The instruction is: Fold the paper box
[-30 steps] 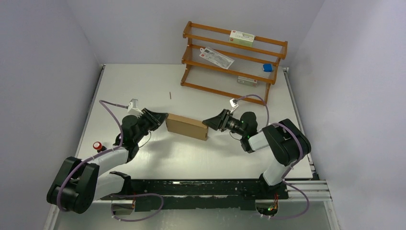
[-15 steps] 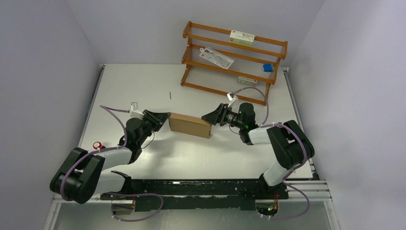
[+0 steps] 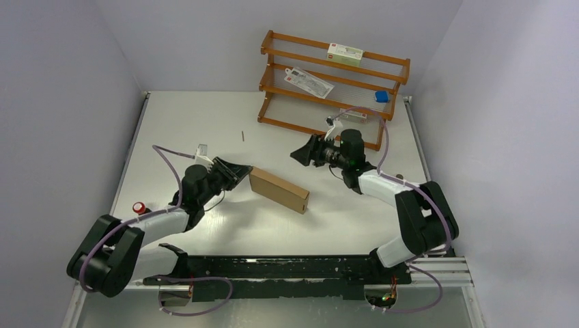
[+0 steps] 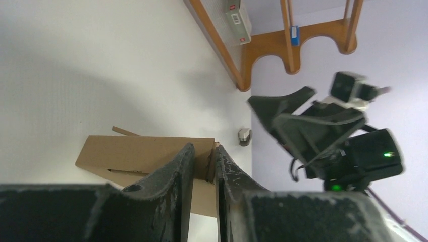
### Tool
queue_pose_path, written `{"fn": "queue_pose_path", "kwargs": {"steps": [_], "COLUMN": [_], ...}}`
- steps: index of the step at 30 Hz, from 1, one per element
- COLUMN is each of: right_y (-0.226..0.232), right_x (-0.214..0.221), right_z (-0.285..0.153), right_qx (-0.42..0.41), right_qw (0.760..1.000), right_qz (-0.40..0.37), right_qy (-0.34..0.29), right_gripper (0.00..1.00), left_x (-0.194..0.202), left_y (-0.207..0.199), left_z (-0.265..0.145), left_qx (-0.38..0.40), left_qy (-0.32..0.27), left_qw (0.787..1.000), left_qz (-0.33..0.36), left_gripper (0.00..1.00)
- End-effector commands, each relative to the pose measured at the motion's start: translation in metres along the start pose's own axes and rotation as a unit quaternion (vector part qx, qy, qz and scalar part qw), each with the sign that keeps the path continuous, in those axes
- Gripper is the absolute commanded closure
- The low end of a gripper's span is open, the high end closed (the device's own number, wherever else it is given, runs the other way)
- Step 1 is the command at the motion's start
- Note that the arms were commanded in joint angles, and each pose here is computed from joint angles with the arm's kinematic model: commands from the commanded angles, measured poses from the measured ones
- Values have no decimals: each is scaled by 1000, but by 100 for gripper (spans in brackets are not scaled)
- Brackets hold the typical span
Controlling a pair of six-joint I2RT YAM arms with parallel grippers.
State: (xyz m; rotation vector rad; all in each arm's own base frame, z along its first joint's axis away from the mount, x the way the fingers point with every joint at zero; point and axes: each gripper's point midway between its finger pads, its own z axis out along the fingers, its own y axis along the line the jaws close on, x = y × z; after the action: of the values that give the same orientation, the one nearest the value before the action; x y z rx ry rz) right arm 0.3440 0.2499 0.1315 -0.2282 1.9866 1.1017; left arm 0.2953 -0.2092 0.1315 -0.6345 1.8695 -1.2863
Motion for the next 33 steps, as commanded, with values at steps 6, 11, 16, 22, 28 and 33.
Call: {"fn": "queue_pose_path", "kwargs": {"steps": [6, 11, 16, 22, 28, 33], "right_y": [35, 62, 88, 102, 91, 70], "right_x": [-19, -8, 17, 41, 54, 77], "right_z": [-9, -9, -8, -8, -3, -1], "right_qx": [13, -3, -55, -94, -86, -69], "right_qw": [996, 995, 989, 982, 983, 983], "right_qz": [-82, -99, -113, -120, -106, -106], "right_qy": [13, 29, 73, 109, 121, 136], "right_gripper": [33, 36, 38, 39, 42, 47], "left_x": [-2, -11, -6, 7, 7, 4], "left_y": [35, 16, 12, 13, 11, 9], "left_z": [-21, -24, -17, -7, -6, -7], "left_qx": [-127, -105, -83, -72, -69, -66], "left_qy": [14, 4, 17, 52, 53, 45], "left_qw": [987, 987, 990, 991, 991, 992], "left_qz": [95, 120, 111, 102, 104, 100], "left_gripper": [55, 48, 52, 55, 55, 55]}}
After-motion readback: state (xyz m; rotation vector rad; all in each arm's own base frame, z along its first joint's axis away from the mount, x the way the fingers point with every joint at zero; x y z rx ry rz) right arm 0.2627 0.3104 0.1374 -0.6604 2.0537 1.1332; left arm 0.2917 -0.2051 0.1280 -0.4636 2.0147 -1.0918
